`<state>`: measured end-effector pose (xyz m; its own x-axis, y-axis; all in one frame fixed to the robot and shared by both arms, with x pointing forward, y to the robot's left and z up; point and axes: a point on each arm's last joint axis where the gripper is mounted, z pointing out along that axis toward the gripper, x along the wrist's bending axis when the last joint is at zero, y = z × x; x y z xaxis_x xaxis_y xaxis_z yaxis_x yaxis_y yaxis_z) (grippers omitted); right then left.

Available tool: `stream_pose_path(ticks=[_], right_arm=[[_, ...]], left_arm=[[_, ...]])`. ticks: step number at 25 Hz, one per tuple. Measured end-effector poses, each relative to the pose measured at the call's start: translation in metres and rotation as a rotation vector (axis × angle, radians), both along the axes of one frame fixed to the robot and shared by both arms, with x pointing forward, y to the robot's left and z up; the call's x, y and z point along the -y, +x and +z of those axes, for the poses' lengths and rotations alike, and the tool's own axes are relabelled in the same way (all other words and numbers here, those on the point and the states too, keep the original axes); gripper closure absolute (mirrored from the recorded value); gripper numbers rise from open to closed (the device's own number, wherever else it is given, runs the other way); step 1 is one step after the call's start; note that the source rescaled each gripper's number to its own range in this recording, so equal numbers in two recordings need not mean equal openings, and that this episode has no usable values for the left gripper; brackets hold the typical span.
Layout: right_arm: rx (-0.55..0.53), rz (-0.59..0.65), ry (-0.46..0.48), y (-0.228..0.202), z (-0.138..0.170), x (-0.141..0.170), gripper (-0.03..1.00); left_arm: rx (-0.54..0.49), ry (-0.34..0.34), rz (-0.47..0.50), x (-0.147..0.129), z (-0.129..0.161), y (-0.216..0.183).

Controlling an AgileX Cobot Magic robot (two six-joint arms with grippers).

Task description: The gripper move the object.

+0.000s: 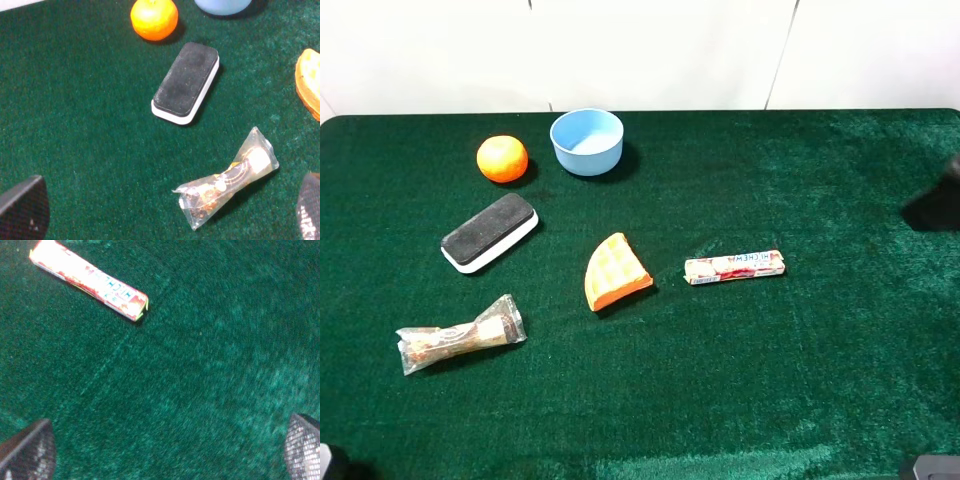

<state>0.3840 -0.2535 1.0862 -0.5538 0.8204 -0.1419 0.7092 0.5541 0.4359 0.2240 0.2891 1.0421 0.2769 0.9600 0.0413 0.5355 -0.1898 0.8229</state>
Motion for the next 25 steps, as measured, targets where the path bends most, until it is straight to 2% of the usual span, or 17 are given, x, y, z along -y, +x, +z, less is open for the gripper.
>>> stream_pose_path(ticks=[6, 12, 19, 25], right_arm=[[0.078, -0.095, 0.088, -0.042, -0.010, 0.017, -0.03], [0.185, -0.148, 0.202, -0.072, -0.018, 0.021, -0.03], [0.238, -0.151, 0.290, -0.097, -0.035, 0.021, -0.03], [0.403, -0.133, 0.339, -0.125, -0.030, 0.026, -0.03]], left_arm=[[0.000, 0.000, 0.000, 0.000, 0.000, 0.000], [0.000, 0.000, 0.000, 0.000, 0.000, 0.000], [0.000, 0.000, 0.000, 0.000, 0.000, 0.000], [0.000, 0.000, 0.000, 0.000, 0.000, 0.000]])
